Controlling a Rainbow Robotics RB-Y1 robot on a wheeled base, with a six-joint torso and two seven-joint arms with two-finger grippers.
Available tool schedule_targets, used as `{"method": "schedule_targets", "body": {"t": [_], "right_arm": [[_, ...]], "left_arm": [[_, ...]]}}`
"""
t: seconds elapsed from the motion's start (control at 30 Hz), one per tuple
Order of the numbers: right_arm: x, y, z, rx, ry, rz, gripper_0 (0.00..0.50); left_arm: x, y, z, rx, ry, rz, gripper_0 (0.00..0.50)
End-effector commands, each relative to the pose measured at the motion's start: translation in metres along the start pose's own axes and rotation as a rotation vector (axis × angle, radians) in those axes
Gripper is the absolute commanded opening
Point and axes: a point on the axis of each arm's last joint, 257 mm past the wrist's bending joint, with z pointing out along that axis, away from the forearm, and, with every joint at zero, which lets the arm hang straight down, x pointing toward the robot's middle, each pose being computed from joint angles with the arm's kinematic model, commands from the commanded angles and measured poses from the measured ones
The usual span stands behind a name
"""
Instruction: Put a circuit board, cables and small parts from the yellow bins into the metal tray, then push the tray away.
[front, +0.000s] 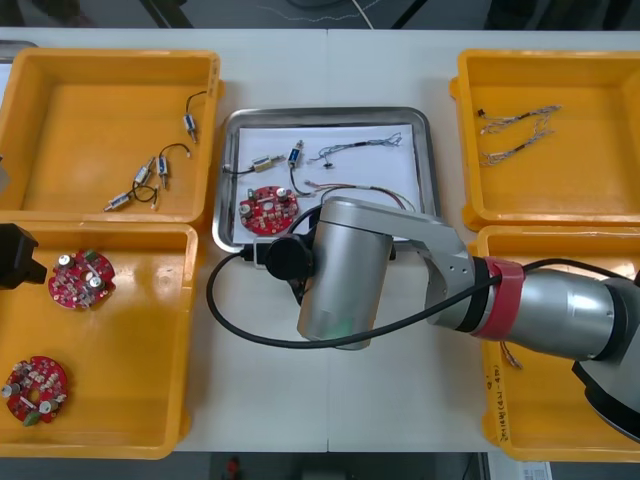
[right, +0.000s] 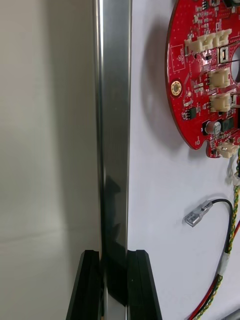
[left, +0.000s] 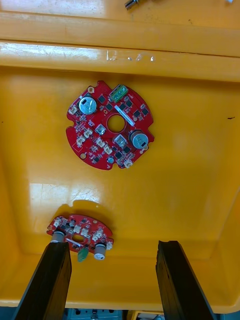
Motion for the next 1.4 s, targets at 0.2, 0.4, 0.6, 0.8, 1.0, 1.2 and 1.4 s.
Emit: {"method": "schedule_targets", "body": {"t": [0.2, 0.4, 0.6, 0.8, 1.0, 1.2, 1.4], "right_arm": [[0.004, -0.061, 0.0, 0.102, 0.047, -0.022, 0.0], [0.001, -0.083, 0.001, 0.139, 0.042, -0.027, 0.0], [-0.006, -0.105, 0.007, 0.174, 0.013, -0.038, 0.0], [-0.009, -0.126, 0.012, 0.207, 0.002, -0.047, 0.0], [-0.014, -0.146, 0.02, 0.233, -0.003, -0.046, 0.0], [-0.014, -0.162, 0.027, 0.265, -0.015, -0.046, 0.0], [-0.014, -0.175, 0.035, 0.283, -0.017, -0.038, 0.0]], "left_arm": [[-0.008, 0.015, -0.014, -0.049, -0.041, 0.109, 0.5], [-0.008, 0.015, -0.014, -0.049, -0.041, 0.109, 0.5], [-0.008, 0.015, -0.014, -0.049, -0.041, 0.109, 0.5], [-0.008, 0.015, -0.014, -0.049, -0.041, 0.109, 0.5], [-0.008, 0.015, -0.014, -0.049, -0.041, 0.109, 0.5], [-0.008, 0.015, -0.014, -0.049, -0.041, 0.109, 0.5], [-0.008, 0.015, -0.014, -0.049, -0.041, 0.109, 0.5]]}}
